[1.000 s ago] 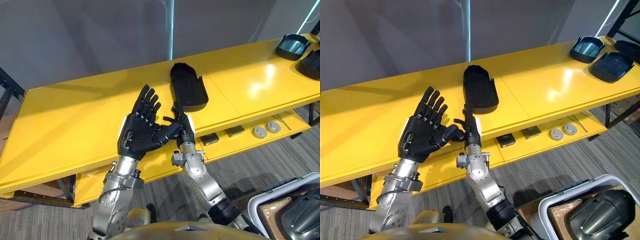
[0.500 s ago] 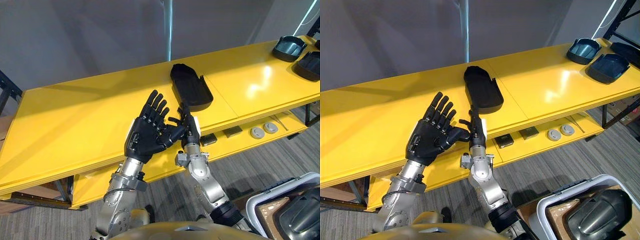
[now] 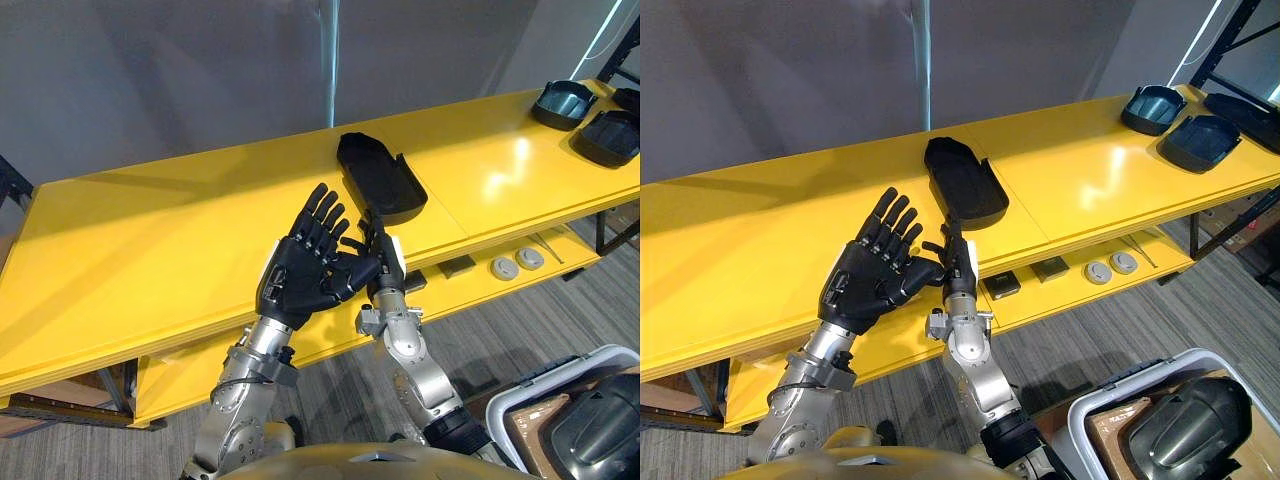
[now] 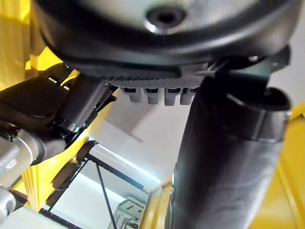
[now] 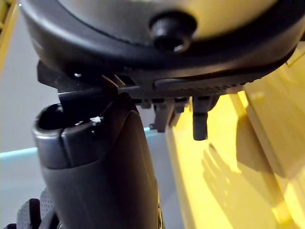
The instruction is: Walk over and take three plastic housings, then place them on the shelf
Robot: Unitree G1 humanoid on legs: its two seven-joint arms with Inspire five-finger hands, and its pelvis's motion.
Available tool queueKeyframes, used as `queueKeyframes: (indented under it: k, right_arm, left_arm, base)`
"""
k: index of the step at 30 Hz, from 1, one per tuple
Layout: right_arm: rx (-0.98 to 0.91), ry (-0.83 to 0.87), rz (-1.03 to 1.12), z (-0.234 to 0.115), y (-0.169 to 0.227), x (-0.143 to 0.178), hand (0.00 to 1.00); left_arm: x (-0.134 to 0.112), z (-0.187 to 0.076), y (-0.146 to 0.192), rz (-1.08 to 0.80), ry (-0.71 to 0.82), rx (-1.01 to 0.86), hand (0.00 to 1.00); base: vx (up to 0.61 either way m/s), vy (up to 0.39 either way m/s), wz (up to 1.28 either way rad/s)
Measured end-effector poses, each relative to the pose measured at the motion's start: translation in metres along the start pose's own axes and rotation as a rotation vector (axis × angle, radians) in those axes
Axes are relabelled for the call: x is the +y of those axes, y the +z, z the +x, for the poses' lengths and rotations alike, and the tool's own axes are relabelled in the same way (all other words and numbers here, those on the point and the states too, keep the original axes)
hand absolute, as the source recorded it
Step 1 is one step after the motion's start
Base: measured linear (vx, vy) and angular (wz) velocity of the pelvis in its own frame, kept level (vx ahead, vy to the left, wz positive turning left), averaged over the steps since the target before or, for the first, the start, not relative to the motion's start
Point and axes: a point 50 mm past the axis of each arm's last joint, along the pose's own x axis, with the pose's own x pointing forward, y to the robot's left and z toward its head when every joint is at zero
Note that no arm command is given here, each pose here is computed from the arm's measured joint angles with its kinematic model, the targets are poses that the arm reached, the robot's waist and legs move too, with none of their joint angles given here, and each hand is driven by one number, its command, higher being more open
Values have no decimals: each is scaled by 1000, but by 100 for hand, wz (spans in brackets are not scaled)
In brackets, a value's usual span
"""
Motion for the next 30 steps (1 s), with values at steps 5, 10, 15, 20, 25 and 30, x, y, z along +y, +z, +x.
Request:
queueKeyframes:
  k: [5,10,15,20,25,30]
  right_arm:
    - [14,149,82,-3,-1,3,100]
    - [17,242,219,-23,0,0,100]
    - [-204,215,277,-34,36,-25,100]
    - [-384,-24,270,-42,62,-66,100]
    - [-266,-266,243,-72,36,-99,100]
    - [-204,-481,151,-108,27,-143,100]
  left_arm:
    - [3,0,2,6,26,-6,100]
    - [7,0,9,25,37,-41,100]
    - [21,-2,20,64,105,-77,100]
    - [18,1,19,39,83,-83,100]
    - [-4,17,14,4,-39,-73,100]
    - [-10,42,11,19,-76,-96,100]
  base:
    - [0,0,0]
    - [15,-8,-1]
    - [28,0,-13]
    - [-6,23,-41]
    - [21,36,-71]
    - [24,37,-116]
